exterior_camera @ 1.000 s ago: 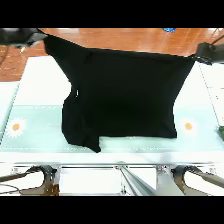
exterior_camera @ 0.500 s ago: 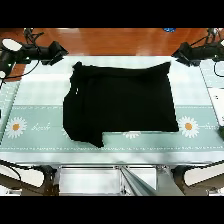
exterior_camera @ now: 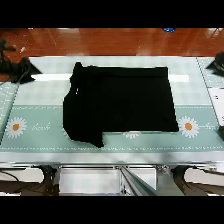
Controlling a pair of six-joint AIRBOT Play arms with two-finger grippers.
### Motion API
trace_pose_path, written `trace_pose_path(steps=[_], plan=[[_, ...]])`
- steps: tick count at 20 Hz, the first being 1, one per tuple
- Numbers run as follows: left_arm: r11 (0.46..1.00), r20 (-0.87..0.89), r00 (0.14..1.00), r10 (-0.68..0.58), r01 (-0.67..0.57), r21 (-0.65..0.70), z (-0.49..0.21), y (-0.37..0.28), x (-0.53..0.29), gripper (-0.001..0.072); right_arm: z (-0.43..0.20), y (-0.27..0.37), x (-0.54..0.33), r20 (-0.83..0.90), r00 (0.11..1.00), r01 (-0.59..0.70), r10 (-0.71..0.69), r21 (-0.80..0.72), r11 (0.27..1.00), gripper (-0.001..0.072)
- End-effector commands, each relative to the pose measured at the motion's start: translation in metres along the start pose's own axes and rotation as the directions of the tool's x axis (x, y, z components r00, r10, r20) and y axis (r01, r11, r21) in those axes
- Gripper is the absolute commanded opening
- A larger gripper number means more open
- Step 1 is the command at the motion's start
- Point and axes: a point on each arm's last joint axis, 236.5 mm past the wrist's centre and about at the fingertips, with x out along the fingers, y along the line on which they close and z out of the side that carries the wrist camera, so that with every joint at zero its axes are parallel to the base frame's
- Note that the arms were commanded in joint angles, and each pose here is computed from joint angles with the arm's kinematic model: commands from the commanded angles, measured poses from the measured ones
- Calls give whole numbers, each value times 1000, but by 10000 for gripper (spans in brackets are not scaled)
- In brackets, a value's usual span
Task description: Fold the shirts.
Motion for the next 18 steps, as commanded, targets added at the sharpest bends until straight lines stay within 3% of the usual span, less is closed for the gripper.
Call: trace_pose_path(steps=[1,7,13,18], plan=[[994,-75,995,64,-70,-79,-78,42,14,508,-71,-34,13,-17,998,54,-52,126,991,407],[958,-150,986,-74,28,-286,-172,63,47,508,-162,0,33,-61,987,-138,150,169,976,407],[943,-198,978,-72,3,-333,-195,75,72,507,-174,28,24,-85,962,-245,260,154,957,407],[965,-328,935,-137,50,-259,-221,43,97,507,-175,30,23,-88,960,-251,267,160,955,407]])
